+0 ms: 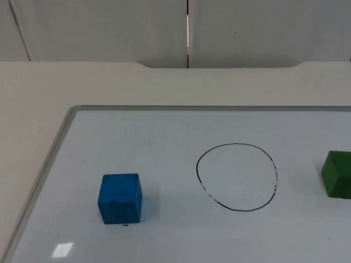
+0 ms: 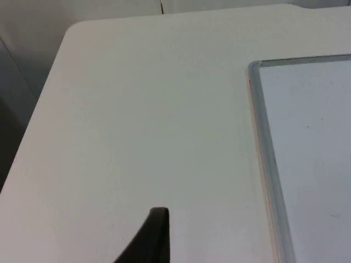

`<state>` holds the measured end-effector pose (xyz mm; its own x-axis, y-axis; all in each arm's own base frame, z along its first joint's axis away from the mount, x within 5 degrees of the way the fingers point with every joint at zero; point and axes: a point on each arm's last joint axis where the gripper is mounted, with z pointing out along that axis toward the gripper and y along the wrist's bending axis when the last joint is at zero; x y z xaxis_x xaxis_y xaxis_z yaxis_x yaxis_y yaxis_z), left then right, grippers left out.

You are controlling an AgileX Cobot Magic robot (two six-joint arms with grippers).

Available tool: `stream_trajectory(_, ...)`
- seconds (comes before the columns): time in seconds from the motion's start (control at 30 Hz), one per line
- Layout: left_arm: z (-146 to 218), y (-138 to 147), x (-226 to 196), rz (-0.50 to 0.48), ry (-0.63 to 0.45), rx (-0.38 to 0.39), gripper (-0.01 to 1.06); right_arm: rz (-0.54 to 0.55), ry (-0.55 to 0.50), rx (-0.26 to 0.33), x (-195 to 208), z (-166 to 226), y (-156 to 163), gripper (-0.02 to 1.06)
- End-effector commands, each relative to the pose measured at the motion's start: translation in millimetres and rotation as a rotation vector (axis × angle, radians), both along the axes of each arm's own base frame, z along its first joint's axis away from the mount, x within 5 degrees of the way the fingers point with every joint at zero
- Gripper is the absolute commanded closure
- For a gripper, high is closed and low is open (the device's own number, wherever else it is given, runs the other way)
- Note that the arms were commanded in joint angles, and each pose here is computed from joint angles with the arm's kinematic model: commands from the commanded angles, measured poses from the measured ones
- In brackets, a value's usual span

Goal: Push the two cubes into the marked area.

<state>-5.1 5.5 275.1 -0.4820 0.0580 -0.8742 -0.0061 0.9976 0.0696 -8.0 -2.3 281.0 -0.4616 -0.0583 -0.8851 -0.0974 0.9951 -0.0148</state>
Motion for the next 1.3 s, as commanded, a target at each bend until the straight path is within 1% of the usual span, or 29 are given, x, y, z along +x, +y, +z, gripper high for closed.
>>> stream_trajectory(0.0,-0.4,-0.7,3.2,0.003,0.011,-0.013,0.00,-0.004,-0.009,0.002,0.7,-0.8,0.3,-0.01)
stream_trajectory(0.1,-0.6,-0.7,12.9,0.004,0.075,-0.010,0.00,-0.004,-0.009,0.002,0.7,-0.8,0.3,-0.01)
stream_trajectory(0.13,-0.6,-0.7,12.9,0.004,0.075,-0.010,0.00,-0.004,-0.009,0.002,0.7,-0.8,0.3,-0.01)
stream_trajectory(0.23,0.4,-0.9,23.5,0.004,0.133,-0.008,0.00,-0.004,-0.009,0.002,0.7,-0.8,0.3,-0.01)
stream_trajectory(0.33,4.4,-1.1,28.3,0.004,0.147,-0.008,0.00,-0.004,-0.009,0.002,0.7,-0.8,0.3,-0.01)
stream_trajectory(0.47,11.3,-1.3,35.8,0.003,0.154,-0.007,0.00,-0.004,-0.009,0.002,0.7,-0.8,0.3,-0.01)
stream_trajectory(0.57,16.8,-1.6,43.5,-0.001,0.122,-0.006,0.00,-0.004,-0.009,0.002,0.7,-0.8,0.3,-0.01)
stream_trajectory(0.73,19.4,-2.9,55.6,-0.009,0.108,-0.016,0.00,-0.004,-0.009,0.002,0.7,-0.8,0.3,-0.01)
stream_trajectory(1.03,19.2,-5.7,84.1,-0.021,0.126,-0.042,0.00,-0.004,-0.009,0.002,0.7,-0.8,0.3,-0.01)
stream_trajectory(1.17,15.7,-8.5,102.7,-0.028,0.155,-0.077,0.00,-0.004,-0.009,0.002,0.7,-0.8,0.3,-0.01)
stream_trajectory(1.27,13.8,-9.2,110.8,-0.028,0.166,-0.086,0.00,-0.004,-0.009,0.002,0.7,-0.8,0.3,-0.01)
